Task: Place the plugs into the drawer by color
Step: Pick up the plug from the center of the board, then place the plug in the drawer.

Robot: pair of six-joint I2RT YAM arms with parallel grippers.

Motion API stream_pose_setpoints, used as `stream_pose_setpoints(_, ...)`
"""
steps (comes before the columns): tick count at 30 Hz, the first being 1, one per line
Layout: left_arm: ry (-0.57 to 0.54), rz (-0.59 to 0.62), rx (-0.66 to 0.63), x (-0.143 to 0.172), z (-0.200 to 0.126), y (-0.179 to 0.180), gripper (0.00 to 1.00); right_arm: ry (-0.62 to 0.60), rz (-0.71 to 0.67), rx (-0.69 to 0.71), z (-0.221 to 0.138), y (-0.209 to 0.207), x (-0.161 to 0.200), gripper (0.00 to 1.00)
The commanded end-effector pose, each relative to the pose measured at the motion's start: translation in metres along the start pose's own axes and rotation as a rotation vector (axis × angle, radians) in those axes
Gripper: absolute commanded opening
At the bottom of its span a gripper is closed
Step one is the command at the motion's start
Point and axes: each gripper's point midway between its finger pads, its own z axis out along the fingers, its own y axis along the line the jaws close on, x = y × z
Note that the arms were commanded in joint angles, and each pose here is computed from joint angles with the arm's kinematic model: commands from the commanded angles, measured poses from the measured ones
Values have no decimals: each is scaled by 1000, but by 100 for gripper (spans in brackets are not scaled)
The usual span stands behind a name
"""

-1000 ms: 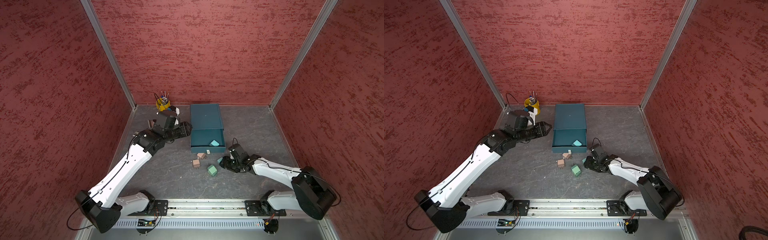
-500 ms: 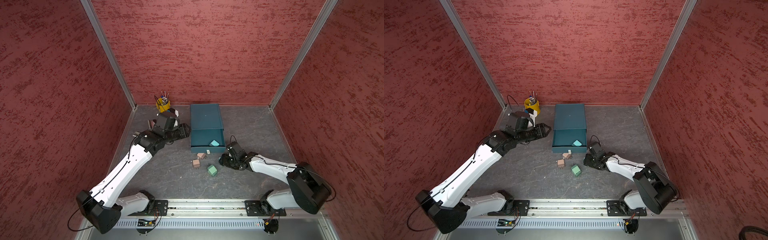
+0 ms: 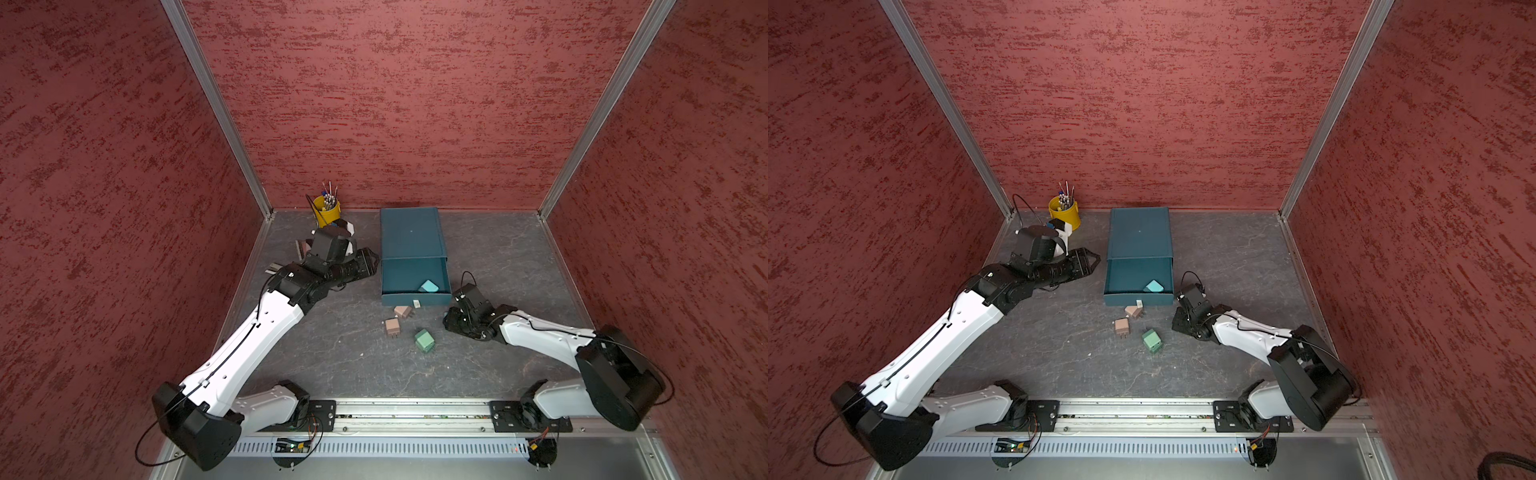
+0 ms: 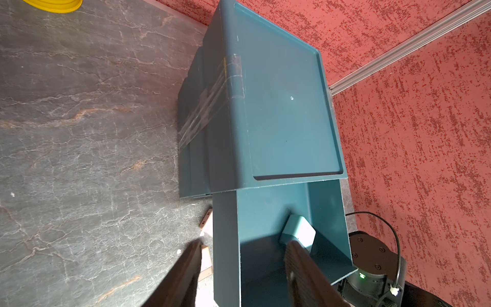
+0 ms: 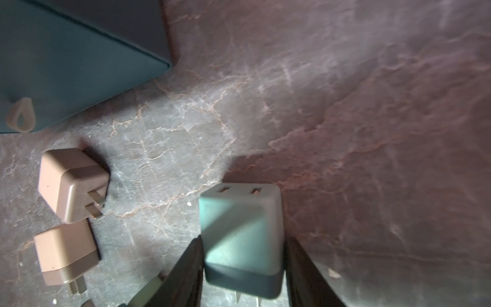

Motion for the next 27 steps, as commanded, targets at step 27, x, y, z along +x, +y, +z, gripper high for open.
stream_pose_setpoints(27, -64, -48, -33, -5, 0, 25, 56, -311, -68, -155, -191, 39, -65, 0)
